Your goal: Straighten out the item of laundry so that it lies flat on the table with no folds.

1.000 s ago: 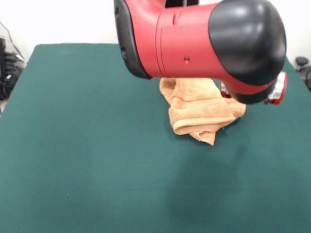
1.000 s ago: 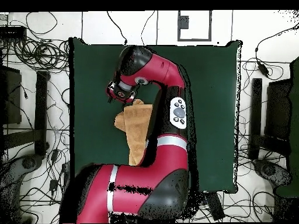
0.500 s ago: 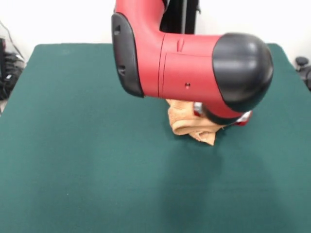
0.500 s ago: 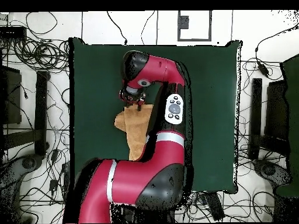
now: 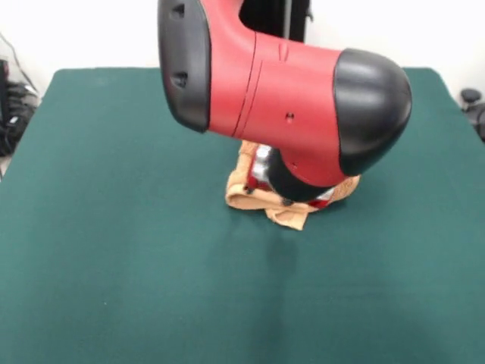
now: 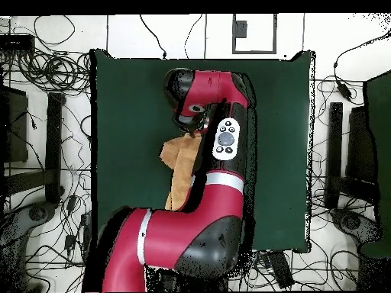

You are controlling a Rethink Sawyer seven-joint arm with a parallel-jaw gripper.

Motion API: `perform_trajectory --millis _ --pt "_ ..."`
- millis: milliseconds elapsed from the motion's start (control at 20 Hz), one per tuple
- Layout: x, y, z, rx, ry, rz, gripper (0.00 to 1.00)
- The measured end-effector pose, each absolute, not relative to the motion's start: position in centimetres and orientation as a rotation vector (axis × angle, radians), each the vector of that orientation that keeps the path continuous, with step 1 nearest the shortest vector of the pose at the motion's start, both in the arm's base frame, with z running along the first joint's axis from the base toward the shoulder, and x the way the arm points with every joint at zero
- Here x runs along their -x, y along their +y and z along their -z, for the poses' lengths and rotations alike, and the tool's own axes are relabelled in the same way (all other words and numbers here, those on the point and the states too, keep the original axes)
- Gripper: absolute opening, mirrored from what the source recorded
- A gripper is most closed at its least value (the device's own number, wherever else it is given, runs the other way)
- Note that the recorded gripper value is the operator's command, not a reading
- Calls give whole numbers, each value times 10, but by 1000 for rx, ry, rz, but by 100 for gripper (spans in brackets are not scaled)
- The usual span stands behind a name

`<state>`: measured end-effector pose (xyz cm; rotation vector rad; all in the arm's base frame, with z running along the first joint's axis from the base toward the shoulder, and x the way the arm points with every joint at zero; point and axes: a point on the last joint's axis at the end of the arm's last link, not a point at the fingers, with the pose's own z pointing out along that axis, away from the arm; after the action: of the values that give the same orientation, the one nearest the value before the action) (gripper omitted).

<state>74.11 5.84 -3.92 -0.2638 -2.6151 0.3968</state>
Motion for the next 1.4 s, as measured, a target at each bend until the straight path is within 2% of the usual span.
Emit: perform_trajectory --millis 350,900,1150,1400 --pt "-785 1 15 271 -2772 -551 100" --pt "-829 -70 -31 365 -2851 -602 100" --pt "-823 -84 -31 380 -2753 -402 100" --pt "-803 -61 -3 362 -2617 -126 100"
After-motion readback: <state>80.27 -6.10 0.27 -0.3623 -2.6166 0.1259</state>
